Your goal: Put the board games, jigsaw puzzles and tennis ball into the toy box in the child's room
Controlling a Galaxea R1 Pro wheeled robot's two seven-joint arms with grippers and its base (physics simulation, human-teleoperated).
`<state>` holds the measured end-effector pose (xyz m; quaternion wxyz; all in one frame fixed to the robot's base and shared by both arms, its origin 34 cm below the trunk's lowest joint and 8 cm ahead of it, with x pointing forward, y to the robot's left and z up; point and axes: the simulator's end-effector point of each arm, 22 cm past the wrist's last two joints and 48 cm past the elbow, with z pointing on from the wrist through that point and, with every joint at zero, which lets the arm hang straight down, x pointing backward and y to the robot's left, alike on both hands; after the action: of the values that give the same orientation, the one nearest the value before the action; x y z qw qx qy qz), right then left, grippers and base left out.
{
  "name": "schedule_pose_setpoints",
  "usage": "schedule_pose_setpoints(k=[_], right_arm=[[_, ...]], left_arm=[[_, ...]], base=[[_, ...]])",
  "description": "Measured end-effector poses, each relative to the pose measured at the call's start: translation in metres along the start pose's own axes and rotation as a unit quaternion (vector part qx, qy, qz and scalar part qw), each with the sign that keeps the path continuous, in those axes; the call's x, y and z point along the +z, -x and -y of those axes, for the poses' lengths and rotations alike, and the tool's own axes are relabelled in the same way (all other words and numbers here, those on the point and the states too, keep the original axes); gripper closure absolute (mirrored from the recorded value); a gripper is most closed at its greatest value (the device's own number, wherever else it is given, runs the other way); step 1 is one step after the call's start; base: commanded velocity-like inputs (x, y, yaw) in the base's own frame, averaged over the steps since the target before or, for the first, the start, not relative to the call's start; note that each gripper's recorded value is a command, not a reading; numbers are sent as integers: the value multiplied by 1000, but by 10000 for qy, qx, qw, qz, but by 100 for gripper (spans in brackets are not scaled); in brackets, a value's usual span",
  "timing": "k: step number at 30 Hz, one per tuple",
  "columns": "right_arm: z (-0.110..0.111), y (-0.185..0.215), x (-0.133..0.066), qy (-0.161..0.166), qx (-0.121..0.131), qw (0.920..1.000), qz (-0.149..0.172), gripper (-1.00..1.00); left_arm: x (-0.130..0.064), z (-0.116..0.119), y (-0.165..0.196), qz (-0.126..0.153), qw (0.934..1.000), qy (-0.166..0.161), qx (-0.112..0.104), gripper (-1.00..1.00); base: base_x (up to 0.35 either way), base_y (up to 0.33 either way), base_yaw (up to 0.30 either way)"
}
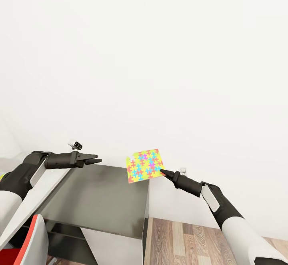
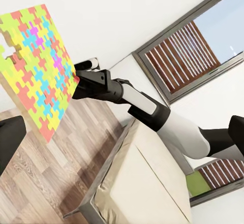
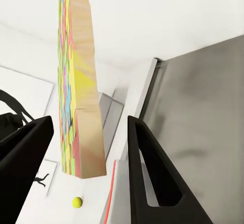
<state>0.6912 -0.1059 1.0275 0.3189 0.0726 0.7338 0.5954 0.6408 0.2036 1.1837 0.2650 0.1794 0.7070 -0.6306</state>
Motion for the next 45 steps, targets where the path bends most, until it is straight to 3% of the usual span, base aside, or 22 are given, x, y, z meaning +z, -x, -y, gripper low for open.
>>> schedule_pose_setpoints(k=[45], right_arm=[[-2, 1, 0, 5, -28, 10000, 1, 100]], left_arm=[[-1, 3, 1, 4, 10000, 2, 21, -100]], base=[[-7, 0, 271]])
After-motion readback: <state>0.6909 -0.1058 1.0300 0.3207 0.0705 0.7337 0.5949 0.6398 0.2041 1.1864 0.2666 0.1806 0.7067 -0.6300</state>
